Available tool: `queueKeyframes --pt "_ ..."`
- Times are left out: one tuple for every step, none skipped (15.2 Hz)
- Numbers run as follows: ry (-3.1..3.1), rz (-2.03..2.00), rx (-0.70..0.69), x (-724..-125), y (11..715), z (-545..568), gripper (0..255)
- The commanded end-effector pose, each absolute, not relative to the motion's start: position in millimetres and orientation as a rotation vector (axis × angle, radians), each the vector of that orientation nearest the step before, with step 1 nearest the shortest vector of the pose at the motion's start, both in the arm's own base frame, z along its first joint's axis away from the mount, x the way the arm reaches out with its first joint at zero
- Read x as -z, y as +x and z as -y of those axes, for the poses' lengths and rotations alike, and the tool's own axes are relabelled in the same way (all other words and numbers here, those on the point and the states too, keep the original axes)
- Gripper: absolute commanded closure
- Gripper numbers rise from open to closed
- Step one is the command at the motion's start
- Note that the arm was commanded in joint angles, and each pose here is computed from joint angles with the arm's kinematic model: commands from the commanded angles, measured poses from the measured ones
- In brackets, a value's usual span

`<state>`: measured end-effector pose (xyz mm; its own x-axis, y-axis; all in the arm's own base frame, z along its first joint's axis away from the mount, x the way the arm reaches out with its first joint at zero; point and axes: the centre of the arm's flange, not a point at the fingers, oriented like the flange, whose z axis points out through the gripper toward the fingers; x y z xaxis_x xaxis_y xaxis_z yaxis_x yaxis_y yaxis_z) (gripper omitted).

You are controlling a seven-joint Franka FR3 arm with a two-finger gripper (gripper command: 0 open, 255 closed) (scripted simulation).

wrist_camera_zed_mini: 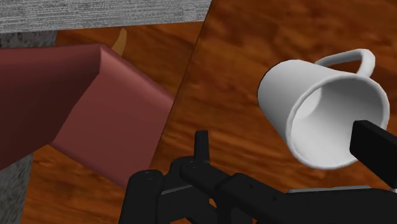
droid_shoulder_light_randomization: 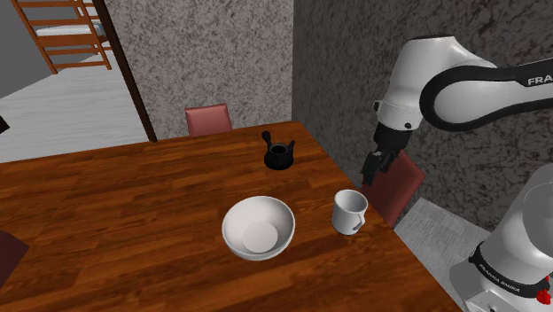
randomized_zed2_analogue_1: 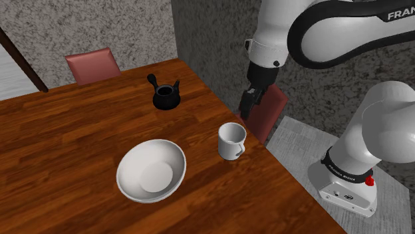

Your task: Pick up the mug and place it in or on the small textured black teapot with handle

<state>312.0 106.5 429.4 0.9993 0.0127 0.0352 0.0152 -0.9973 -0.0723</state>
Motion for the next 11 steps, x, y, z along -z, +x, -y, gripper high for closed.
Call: queueKeyframes --pt "-3.07 0.001 0.09 -407 315 -121 0" --pt "-3.071 -0.008 0.106 -397 318 -129 0" --pt "-3.072 -0.017 0.121 -387 321 -137 0" --pt "-3.072 -0.017 0.122 -386 321 -137 0" --pt "-3.072 -0.017 0.122 -381 322 -138 0" --pt "-3.072 -0.017 0.122 -376 322 -138 0" --pt "-3.072 -0.017 0.122 -371 323 -138 0" --pt "-3.072 -0.017 0.122 -365 323 -139 0" --pt "-3.072 -0.017 0.122 -360 324 -139 0" --pt "-3.072 -0.017 0.122 -355 324 -139 0" --pt "-3.072 -0.017 0.122 -346 325 -140 0"
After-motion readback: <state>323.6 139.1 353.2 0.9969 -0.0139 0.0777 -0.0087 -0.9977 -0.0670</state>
